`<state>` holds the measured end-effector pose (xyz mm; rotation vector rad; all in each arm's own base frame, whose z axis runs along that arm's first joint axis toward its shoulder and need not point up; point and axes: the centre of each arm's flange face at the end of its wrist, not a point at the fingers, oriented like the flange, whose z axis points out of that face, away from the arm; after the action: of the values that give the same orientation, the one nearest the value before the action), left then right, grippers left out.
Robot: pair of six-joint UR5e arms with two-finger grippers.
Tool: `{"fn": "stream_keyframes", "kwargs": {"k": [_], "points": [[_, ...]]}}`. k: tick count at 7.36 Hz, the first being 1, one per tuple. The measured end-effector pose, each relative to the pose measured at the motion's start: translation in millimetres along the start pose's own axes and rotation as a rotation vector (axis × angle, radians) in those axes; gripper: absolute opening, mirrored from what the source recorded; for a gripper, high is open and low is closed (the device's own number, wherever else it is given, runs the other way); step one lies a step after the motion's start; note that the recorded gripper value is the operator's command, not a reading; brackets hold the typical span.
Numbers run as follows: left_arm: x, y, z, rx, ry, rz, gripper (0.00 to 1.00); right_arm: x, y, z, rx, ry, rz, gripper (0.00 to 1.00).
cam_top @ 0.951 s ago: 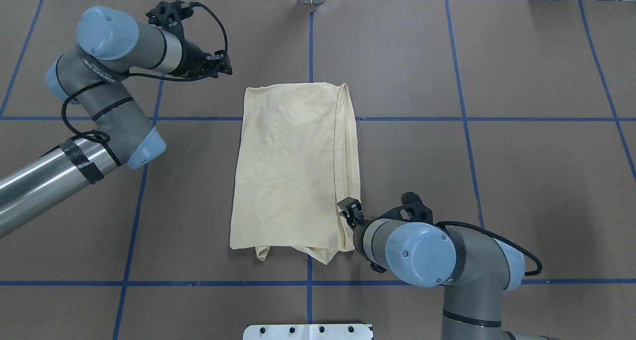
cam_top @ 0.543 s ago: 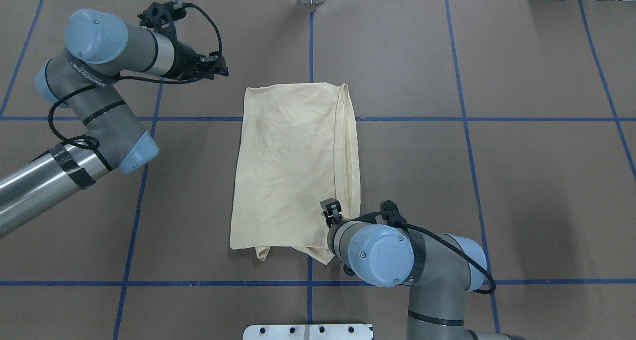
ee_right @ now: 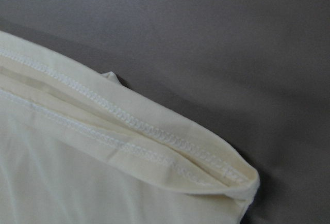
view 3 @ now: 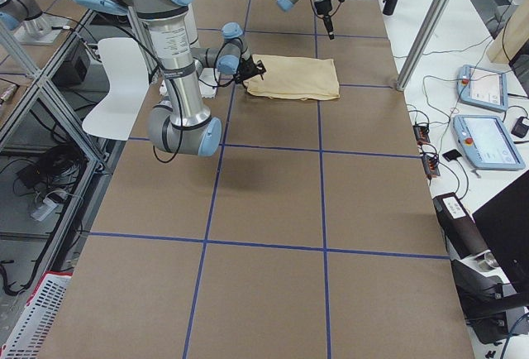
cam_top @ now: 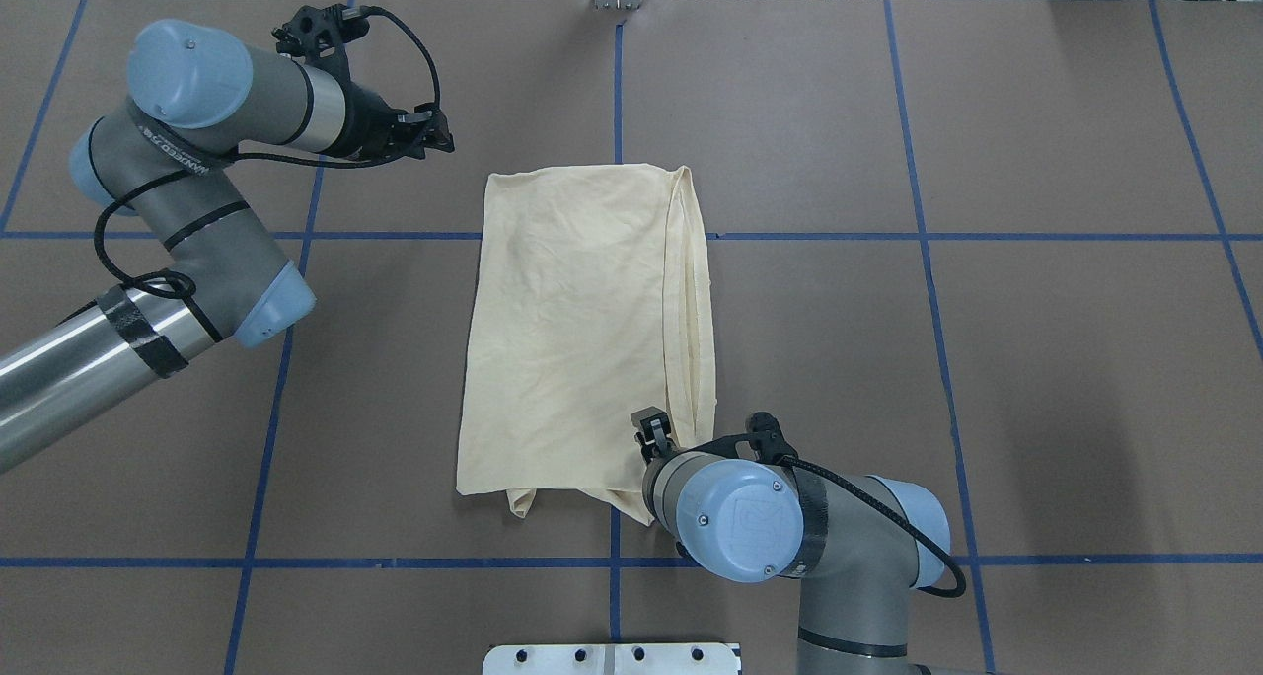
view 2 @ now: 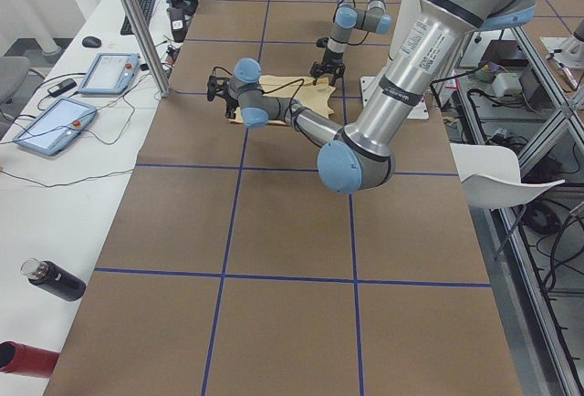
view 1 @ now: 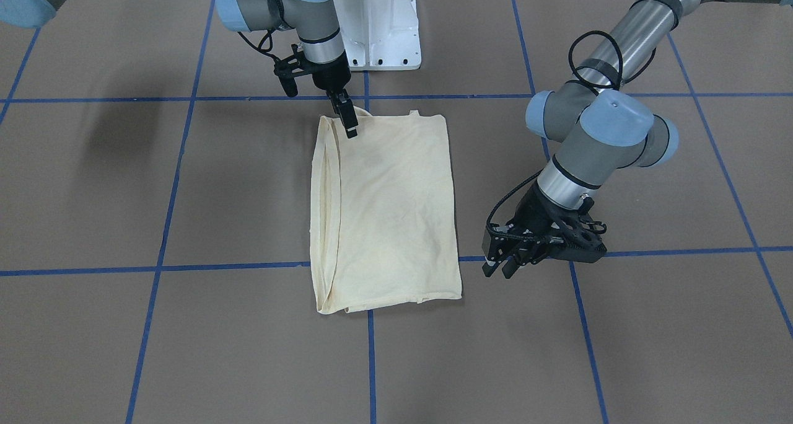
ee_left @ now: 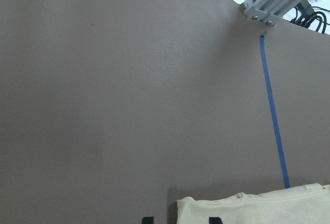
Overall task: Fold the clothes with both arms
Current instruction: 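Grasp the near corner of the shirt with the right gripper while the left waits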
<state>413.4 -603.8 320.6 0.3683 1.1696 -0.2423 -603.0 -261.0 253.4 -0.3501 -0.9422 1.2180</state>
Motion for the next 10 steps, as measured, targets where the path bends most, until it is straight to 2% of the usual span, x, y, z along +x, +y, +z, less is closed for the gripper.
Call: {"fn": "stream_keyframes", "kwargs": {"k": [1,2,3,7,10], "points": [[0,0,0,0.000,0.001,-0.001,0.47,3,1,2,0.000,0.007,-0.004,0.90],[0,0,0,0.000,0.001,-0.001,0.47,6,2,3,0.000,0.013,-0.007,0.42],[0,0,0,-0.001,0.001,-0.001,0.47,8,3,4,0.001,0.016,-0.008,0.00],[3,1,0,-0.001,0.004,0.000,0.47,8,-2,1,0.002,0.011,0.014,0.00],[8,2,-3,-0.002,0.015,-0.001,0.47,7,-11,-19,-0.024,0.002,0.021,0.00]]}}
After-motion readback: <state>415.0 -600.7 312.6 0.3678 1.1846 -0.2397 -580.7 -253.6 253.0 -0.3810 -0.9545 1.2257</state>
